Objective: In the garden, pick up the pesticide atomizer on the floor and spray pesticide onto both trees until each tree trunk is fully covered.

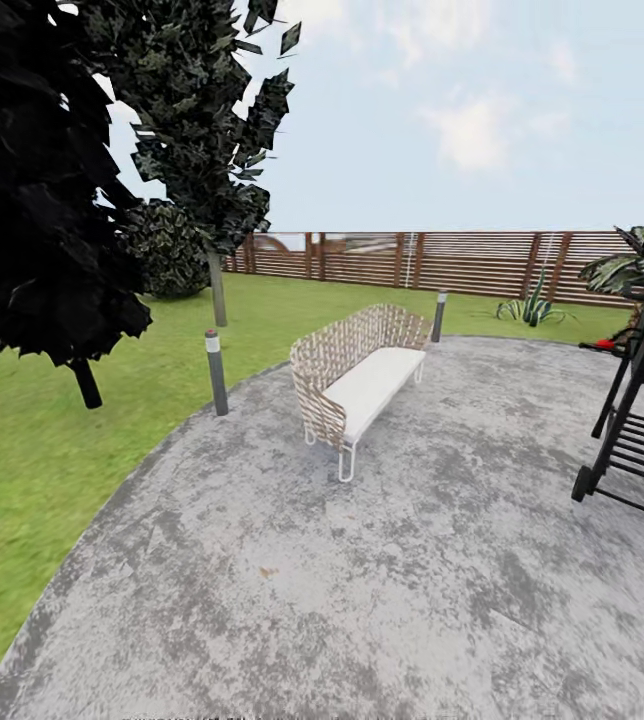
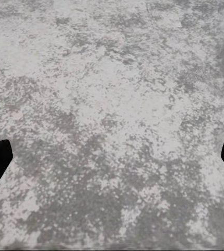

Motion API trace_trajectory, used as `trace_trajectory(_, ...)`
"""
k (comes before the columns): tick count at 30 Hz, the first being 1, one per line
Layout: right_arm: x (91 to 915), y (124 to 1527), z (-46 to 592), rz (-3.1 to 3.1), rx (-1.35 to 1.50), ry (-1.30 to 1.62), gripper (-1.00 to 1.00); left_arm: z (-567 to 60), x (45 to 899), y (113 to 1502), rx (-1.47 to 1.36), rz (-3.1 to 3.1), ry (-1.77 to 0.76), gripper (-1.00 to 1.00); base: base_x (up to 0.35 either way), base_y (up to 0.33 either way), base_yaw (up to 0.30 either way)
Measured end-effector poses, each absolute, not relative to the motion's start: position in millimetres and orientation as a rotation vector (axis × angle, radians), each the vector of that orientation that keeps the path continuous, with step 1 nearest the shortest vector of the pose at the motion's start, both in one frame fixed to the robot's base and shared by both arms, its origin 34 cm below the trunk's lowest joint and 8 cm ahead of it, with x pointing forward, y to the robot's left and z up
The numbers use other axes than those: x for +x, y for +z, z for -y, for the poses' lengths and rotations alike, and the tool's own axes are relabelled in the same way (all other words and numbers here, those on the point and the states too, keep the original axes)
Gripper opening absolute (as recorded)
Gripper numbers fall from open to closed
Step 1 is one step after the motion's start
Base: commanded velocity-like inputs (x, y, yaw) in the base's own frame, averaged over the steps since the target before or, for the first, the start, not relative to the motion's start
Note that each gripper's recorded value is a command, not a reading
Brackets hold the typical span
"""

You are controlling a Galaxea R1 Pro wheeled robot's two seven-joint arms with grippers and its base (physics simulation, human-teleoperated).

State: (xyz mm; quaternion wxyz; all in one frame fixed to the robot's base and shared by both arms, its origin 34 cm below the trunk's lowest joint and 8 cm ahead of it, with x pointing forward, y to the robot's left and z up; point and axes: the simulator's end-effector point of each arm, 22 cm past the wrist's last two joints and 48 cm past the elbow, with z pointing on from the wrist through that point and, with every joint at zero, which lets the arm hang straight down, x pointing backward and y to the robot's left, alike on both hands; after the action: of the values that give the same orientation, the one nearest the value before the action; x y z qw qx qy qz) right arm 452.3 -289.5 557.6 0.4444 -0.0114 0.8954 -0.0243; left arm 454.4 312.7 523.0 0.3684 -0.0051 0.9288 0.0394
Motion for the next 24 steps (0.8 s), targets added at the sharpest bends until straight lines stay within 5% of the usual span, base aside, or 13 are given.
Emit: trace_trajectory(24, 451.6, 557.1, 289.2, -2.221, -0.031, -0.060, 1.00, -310.3, 454.5, 522.8, -0.012, -2.385, 0.097, 1.00, -0.234, -0.170, -0.190)
